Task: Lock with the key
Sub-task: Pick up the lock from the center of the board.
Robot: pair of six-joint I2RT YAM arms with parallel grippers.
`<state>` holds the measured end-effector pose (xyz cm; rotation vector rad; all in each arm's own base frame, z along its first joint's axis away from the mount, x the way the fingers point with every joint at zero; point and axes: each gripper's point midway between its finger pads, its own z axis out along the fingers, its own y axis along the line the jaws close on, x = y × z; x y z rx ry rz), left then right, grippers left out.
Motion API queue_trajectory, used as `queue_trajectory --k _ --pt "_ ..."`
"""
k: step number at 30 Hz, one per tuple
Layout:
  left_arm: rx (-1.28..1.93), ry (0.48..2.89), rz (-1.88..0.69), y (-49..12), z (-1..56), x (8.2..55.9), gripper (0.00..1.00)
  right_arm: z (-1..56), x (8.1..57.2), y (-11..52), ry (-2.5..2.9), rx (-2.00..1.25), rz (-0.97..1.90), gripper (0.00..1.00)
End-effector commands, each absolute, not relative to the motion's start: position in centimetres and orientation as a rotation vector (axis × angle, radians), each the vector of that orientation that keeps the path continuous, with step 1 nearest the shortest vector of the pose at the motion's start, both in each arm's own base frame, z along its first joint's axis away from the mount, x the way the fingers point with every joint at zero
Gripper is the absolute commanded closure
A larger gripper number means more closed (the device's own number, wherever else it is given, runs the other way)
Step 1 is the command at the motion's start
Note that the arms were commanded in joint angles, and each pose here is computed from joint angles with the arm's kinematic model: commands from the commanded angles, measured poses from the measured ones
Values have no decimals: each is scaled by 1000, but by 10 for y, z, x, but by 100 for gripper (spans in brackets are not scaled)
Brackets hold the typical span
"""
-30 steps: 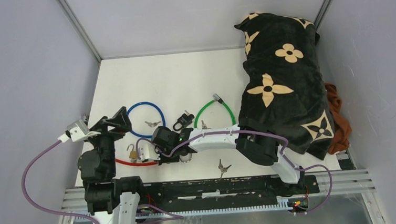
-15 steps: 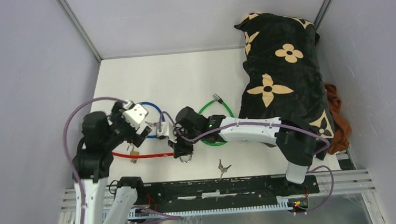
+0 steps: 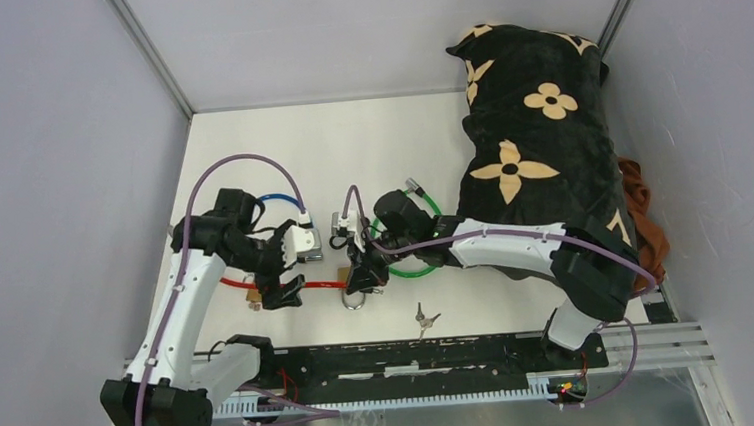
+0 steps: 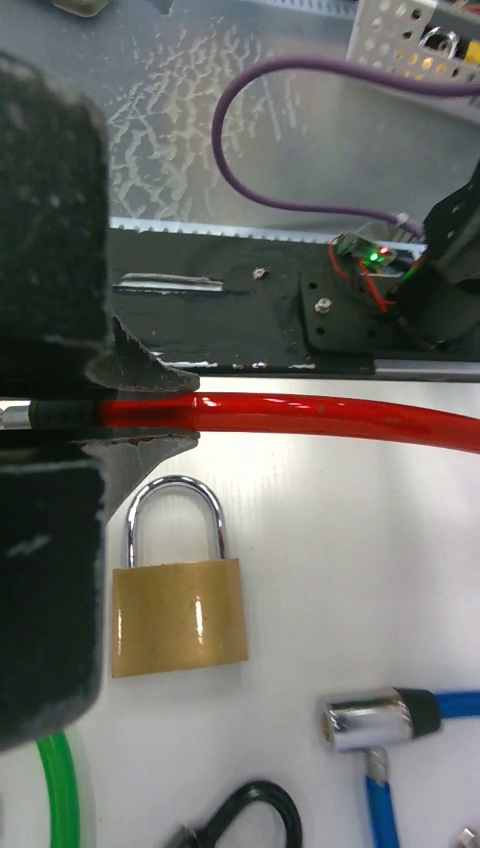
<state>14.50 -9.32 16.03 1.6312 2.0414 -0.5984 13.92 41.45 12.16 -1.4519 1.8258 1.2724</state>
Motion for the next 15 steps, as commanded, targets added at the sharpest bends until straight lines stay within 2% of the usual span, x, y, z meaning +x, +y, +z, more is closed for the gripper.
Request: queue_trajectory --k 1,5,7,9,10,12,13,15 --pt "1739 1895 -777 -113 155 129 0 180 141 423 1606 -1392 1367 100" --pt "1739 1845 -673 -114 132 147 0 190 134 419 1552 -1408 1386 100" --pt "1738 1816 -584 -111 130 163 9 195 131 414 1530 -1420 1384 100" --pt "1738 1797 -531 -110 133 172 30 201 128 408 1503 -1425 1380 100" --pt "1735 1796 -525 -110 136 175 46 204 129 405 1495 -1426 1365 100" --pt "1707 1808 -540 -113 146 176 86 204 137 396 1504 -1422 1288 100" --pt "1676 1827 -554 -115 152 177 96 201 146 390 1512 -1419 1214 100" --pt "1601 1886 -598 -118 161 178 98 199 166 381 1525 -1398 1046 98"
